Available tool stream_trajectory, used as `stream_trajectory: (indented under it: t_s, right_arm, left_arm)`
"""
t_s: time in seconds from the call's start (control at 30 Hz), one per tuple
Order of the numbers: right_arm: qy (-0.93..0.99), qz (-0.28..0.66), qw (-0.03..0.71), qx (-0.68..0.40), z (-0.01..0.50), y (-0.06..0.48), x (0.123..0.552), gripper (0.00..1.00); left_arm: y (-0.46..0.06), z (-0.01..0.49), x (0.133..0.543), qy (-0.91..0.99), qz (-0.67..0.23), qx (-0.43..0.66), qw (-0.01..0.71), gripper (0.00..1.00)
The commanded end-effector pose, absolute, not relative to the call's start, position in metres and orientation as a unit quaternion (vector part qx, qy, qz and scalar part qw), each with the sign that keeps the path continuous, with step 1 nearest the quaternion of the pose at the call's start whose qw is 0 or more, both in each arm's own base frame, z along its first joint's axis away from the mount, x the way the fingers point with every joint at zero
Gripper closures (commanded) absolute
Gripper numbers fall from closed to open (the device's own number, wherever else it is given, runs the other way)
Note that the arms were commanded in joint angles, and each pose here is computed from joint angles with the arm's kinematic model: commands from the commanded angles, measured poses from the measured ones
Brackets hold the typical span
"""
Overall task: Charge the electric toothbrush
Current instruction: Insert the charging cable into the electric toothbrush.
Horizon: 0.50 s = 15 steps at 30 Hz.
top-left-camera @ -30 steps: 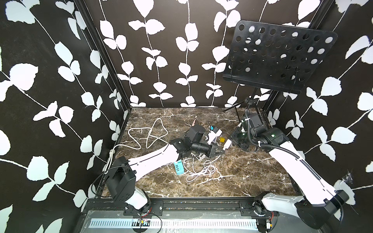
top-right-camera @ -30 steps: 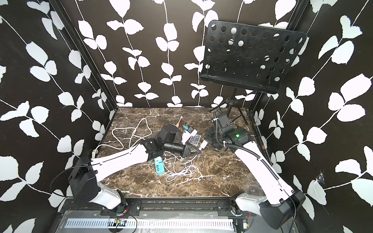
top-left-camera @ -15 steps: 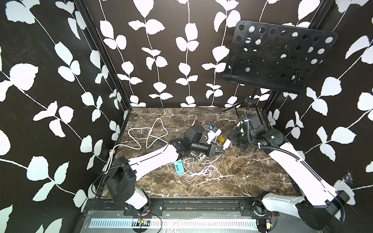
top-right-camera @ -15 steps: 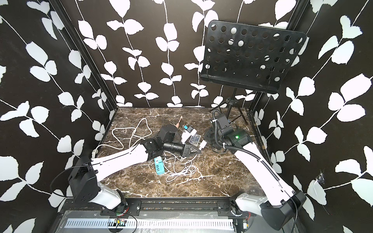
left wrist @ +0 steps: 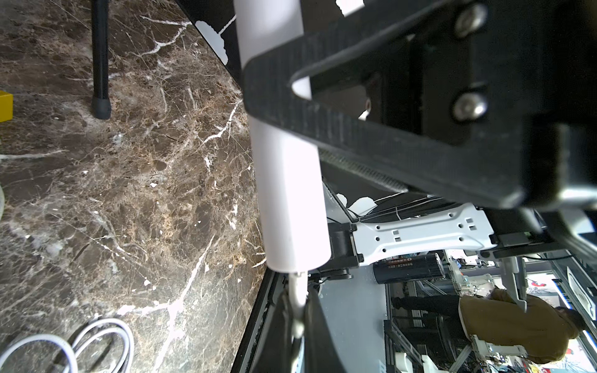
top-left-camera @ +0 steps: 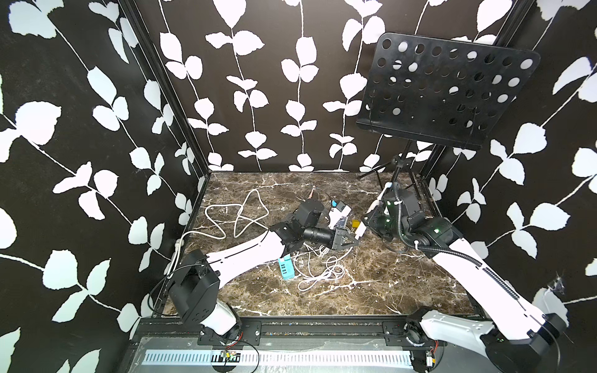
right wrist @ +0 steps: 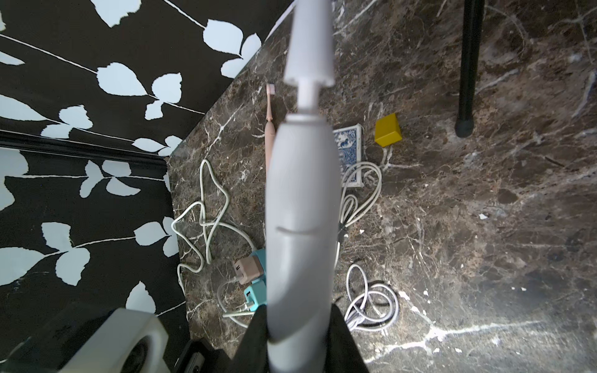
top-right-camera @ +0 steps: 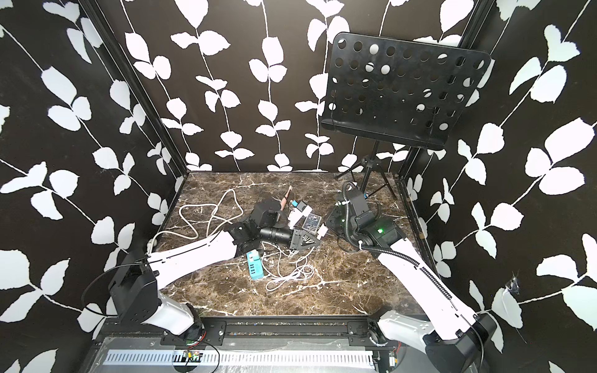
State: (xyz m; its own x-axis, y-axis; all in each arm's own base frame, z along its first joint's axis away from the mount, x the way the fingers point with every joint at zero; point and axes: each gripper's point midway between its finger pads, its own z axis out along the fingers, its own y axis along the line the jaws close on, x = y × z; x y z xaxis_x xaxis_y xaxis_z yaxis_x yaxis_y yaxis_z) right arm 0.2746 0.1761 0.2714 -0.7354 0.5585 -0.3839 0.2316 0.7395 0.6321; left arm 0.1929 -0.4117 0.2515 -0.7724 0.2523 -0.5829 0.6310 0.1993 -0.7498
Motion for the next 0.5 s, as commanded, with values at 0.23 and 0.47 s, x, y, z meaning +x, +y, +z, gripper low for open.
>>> stream_trajectory:
  t_s: [0.23, 0.47]
  right_arm:
    - [0.907, 0.291, 0.255, 0.166, 0.256, 0.199, 0.247, 0.91]
    - [0.908, 0.317, 0.232, 0.149, 0.245, 0.215, 0.240, 0.93]
  left_arm:
    - [-0.410, 0.310, 0.224, 0.703, -0.552, 0.309, 0.327, 1.00]
    - [-0.414, 0.335, 0.227, 0.667, -0.558, 0.325, 0.371, 1.00]
